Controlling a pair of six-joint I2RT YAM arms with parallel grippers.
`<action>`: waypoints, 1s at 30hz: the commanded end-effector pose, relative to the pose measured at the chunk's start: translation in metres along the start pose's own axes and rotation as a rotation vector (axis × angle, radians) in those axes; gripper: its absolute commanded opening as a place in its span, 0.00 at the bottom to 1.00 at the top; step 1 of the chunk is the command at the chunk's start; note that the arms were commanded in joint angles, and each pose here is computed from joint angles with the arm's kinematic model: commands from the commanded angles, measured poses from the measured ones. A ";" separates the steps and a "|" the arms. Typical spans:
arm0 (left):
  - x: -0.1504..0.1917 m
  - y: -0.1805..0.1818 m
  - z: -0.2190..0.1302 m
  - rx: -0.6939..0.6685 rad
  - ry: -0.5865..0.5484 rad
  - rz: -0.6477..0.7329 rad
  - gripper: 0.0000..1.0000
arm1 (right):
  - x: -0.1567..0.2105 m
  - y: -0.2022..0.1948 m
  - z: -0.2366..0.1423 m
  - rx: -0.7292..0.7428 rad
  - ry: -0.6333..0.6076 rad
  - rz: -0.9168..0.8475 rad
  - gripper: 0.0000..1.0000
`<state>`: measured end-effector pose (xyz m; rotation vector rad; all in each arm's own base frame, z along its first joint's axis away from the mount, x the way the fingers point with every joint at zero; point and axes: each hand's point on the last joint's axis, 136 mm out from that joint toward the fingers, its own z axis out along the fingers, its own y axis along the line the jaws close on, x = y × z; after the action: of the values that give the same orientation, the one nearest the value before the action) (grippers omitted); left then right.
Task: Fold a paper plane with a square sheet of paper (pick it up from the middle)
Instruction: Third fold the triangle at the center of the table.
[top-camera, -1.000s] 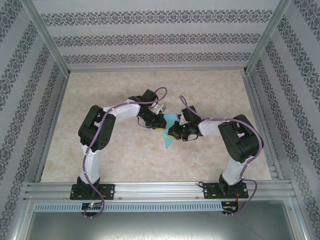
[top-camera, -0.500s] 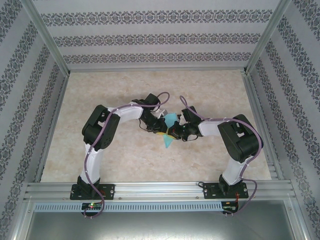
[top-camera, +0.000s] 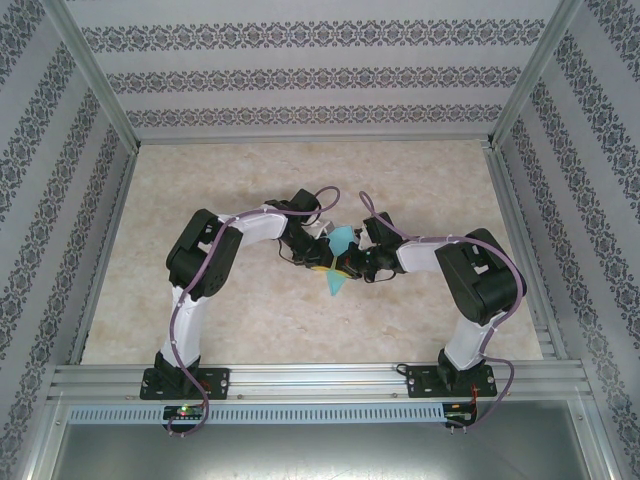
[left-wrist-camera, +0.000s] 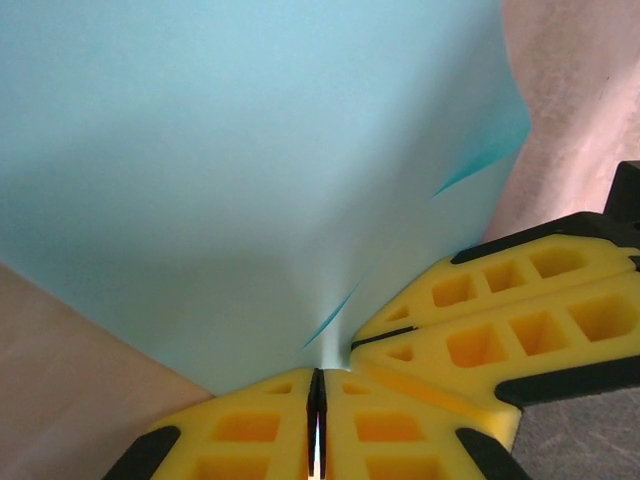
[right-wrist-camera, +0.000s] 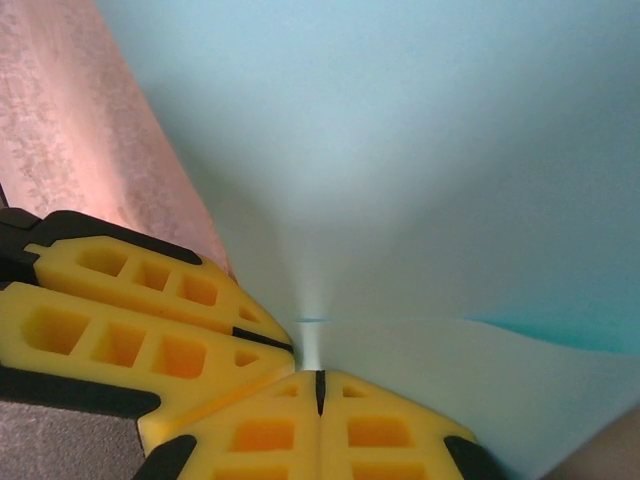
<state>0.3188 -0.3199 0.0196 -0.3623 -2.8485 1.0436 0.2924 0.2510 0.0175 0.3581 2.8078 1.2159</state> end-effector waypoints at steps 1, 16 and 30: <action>0.012 0.027 0.014 -0.108 0.055 -0.008 0.13 | 0.001 0.004 -0.007 -0.015 -0.018 -0.005 0.02; 0.018 0.048 0.018 -0.200 0.080 0.005 0.13 | -0.017 -0.004 -0.018 -0.003 -0.074 0.007 0.05; 0.024 0.073 0.018 -0.320 0.104 0.025 0.13 | -0.030 -0.031 -0.016 0.056 -0.081 0.032 0.04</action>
<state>0.3221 -0.3163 0.0167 -0.4914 -2.9007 0.9514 0.3054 0.2266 0.0163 0.4231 2.7722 1.2022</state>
